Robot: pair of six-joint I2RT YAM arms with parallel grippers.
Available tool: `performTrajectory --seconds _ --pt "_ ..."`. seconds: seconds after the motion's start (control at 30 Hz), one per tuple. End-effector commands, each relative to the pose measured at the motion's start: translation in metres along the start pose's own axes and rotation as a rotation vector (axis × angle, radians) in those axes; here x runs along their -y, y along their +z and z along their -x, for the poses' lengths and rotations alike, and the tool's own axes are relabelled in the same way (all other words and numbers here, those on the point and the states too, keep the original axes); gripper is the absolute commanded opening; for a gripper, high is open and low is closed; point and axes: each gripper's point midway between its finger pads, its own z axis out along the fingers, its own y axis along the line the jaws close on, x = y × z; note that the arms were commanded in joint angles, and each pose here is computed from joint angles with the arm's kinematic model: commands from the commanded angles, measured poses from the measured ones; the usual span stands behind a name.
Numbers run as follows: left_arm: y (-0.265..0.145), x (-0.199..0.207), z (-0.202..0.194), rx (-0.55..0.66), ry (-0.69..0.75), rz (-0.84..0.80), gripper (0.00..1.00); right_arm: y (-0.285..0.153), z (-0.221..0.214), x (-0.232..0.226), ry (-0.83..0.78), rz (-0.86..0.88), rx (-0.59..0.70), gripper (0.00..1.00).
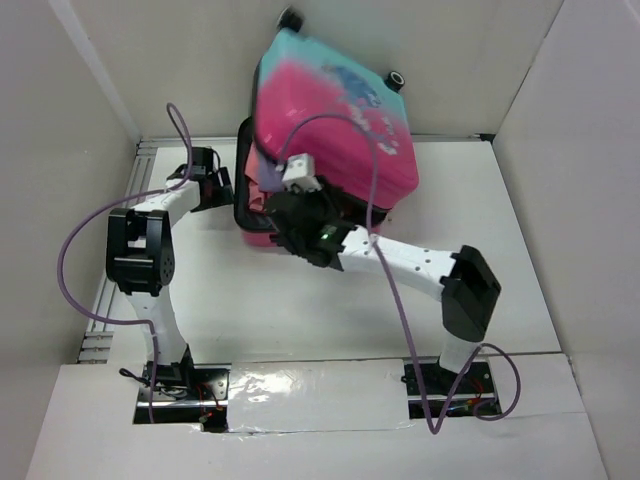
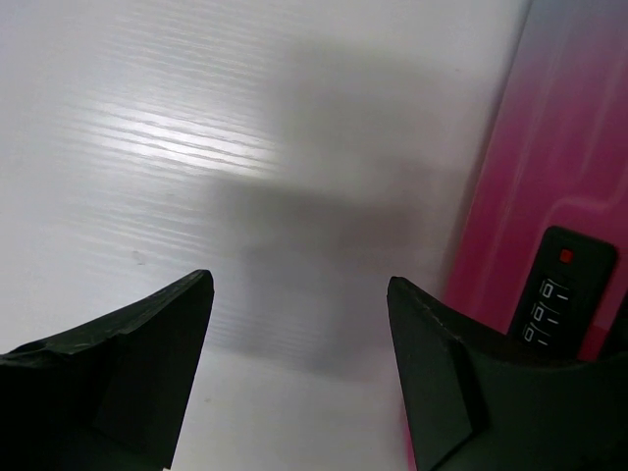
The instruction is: Pack the luggage
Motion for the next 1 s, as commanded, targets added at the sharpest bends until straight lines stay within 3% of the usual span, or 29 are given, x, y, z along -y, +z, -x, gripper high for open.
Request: performTrajectory --seconds 0.0,0.27,0.37,0.4,0.43,0.53,0.63,0.77,0.83,0.87,0.97 --pt "-0.003 0.055 -0.048 -0.136 0.073 -0.158 0.84 -0.024 0.031 -0.079 0.156 0.332 0.072 0.00" --pt "-0.003 0.055 -0.048 -0.137 0.064 -0.157 0.84 -0.075 0.031 -0.124 0.195 0.582 0.022 0.00" --pt "-0.002 0.052 -0.052 -0.142 0.065 -0.144 0.84 -0.106 0.041 -0.128 0.195 0.685 0.009 0.17" --pt "-0.002 0.050 -0.051 -0.138 0.066 -0.132 0.84 -0.110 0.050 -0.126 0.215 0.705 0.008 0.27" --pt "-0.001 0.048 -0.050 -0.134 0.057 -0.120 0.84 -0.119 0.063 -0.119 0.236 0.748 0.018 0.43" --pt "-0.005 0.049 -0.048 -0.132 0.048 -0.121 0.84 -0.115 0.096 -0.092 0.330 0.770 0.004 0.58" --pt "-0.021 0.048 -0.030 -0.095 0.022 -0.161 0.86 -0.082 0.123 -0.054 0.459 0.784 -0.033 0.73" --pt "-0.042 0.039 -0.010 -0.037 0.003 -0.158 0.89 -0.027 0.133 0.008 0.568 0.682 -0.004 0.84" --pt "-0.055 0.033 0.005 0.003 -0.011 -0.147 0.91 0.027 0.119 0.055 0.614 0.522 -0.007 0.91" --pt "-0.057 0.026 0.010 0.015 -0.025 -0.140 0.91 0.027 0.116 0.051 0.617 0.530 -0.018 0.91" --pt "-0.074 0.016 0.030 0.056 -0.059 -0.169 0.92 0.083 0.085 0.090 0.656 0.388 -0.082 0.94"
